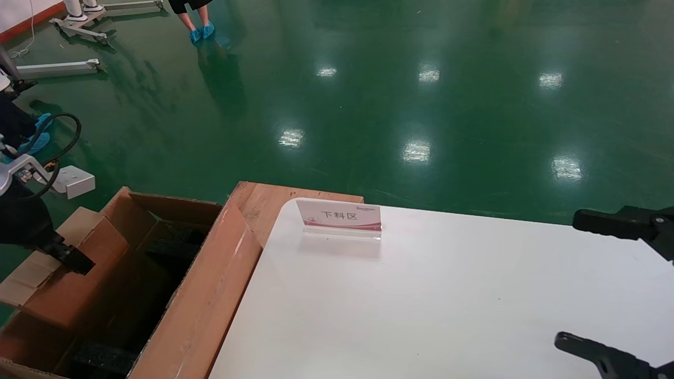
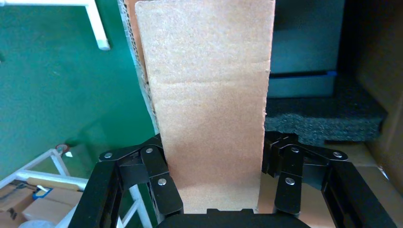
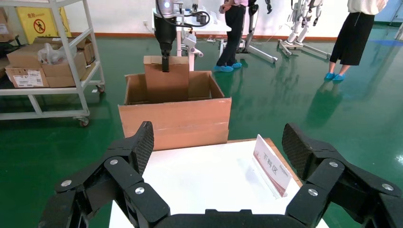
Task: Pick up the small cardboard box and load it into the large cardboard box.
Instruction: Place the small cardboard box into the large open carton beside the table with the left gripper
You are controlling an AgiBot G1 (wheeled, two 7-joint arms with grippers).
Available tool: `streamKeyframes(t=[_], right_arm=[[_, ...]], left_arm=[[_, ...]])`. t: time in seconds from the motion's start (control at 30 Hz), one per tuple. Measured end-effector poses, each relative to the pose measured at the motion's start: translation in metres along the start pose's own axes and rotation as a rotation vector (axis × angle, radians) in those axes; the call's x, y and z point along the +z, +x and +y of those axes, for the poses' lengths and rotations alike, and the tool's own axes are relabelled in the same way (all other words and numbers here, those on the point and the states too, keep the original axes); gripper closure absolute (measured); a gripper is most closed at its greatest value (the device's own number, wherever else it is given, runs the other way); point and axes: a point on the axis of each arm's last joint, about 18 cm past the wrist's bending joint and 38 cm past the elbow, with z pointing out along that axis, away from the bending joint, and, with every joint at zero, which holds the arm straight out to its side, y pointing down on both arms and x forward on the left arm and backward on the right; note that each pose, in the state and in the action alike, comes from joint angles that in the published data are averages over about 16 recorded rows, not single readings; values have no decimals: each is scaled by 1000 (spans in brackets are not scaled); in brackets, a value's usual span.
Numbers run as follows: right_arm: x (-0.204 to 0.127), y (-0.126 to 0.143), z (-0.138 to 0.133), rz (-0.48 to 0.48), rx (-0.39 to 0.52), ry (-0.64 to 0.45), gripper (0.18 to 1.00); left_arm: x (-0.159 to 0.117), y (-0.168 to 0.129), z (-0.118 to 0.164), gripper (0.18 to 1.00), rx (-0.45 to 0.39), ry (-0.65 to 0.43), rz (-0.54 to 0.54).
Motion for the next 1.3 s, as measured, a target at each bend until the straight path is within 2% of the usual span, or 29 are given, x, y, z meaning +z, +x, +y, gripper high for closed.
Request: streamKeyframes(t=[0.77, 1.3], right_arm=[[0, 0, 0, 0, 0, 0, 178], [0, 0, 0, 0, 0, 1, 178]], left_arm=[[42, -3, -2, 968, -25, -55, -25], [48, -4, -2, 944, -23, -68, -32]])
